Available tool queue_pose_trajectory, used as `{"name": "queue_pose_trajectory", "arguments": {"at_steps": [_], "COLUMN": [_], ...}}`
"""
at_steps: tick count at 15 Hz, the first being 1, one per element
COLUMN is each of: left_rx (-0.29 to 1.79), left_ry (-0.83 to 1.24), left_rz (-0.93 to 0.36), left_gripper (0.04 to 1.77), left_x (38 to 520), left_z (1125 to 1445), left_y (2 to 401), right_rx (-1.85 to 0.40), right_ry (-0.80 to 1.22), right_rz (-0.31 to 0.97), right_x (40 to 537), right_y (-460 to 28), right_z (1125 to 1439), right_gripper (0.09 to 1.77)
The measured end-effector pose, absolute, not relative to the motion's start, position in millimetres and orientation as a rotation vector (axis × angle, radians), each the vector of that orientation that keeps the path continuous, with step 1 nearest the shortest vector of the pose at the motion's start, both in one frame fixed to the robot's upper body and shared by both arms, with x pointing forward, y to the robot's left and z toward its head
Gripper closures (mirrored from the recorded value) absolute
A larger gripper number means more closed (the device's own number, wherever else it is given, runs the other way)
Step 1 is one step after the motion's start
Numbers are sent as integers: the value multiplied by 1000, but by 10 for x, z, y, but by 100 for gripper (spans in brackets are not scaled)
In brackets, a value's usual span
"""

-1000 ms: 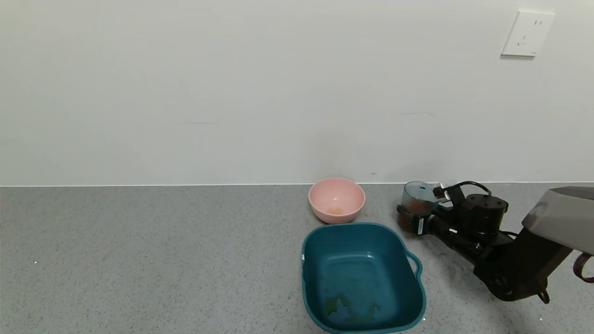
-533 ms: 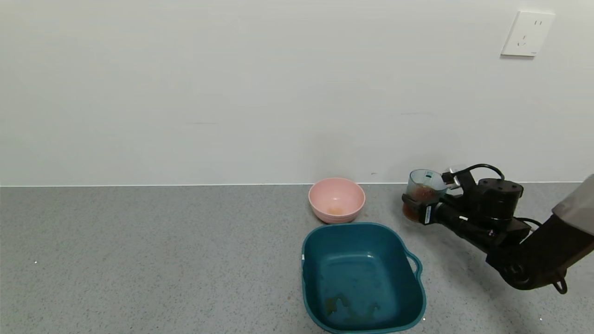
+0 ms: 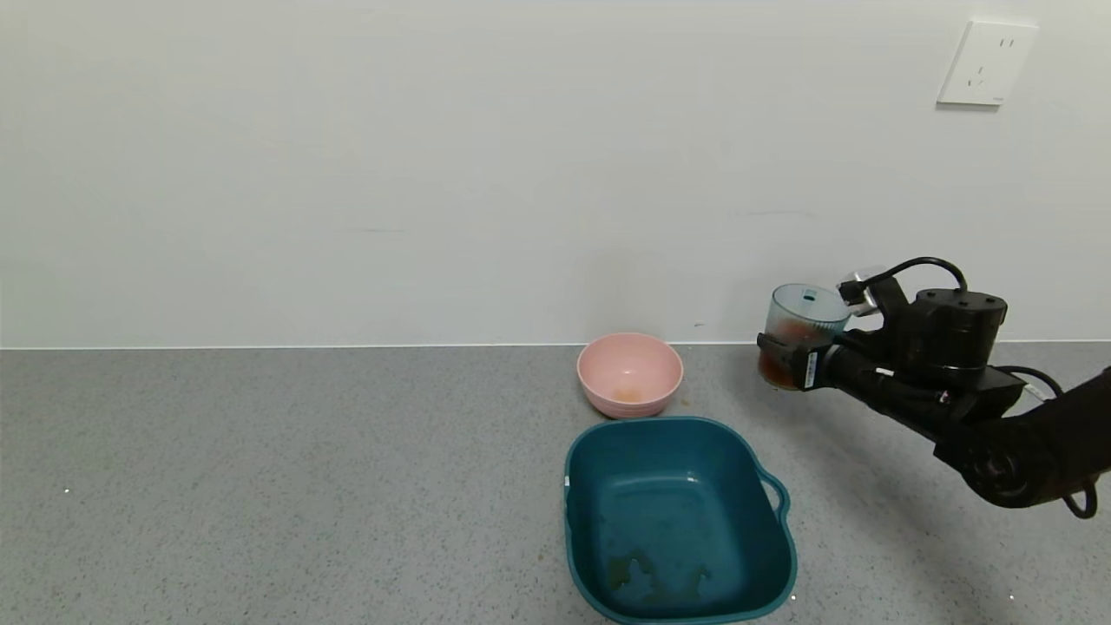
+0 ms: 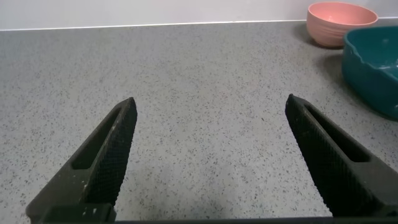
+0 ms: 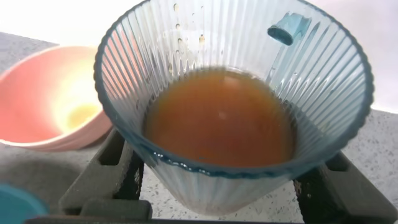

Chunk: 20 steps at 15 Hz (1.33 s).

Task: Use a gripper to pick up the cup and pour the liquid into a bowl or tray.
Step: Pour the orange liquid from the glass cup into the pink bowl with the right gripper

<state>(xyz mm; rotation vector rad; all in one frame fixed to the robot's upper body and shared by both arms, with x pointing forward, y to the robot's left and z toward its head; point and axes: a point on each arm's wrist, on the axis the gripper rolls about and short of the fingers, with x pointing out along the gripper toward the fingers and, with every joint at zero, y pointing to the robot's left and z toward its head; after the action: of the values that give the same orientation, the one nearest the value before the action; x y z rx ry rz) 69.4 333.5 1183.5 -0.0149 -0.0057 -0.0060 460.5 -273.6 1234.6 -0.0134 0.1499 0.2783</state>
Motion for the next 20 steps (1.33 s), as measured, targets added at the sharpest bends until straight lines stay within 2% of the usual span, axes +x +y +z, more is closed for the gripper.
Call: {"name": "queue_pose_trajectory", "arguments": {"at_steps": [8,20], "left_rx": [-15,-15], "left_ry": [-5,-5], "left_rz": [-7,-6], "left_gripper": [9,9], "left_x": [694,694], "left_z": [11834,11835], "left_y": [3334,3334], "right_rx": [-55,-164], "right_ry": [131,130], "right_rz": [284,317], "right_x": [4644,4785], "right_y": [-2614,-2284], "right_z": [12688,12831], "right_gripper": [51,51]}}
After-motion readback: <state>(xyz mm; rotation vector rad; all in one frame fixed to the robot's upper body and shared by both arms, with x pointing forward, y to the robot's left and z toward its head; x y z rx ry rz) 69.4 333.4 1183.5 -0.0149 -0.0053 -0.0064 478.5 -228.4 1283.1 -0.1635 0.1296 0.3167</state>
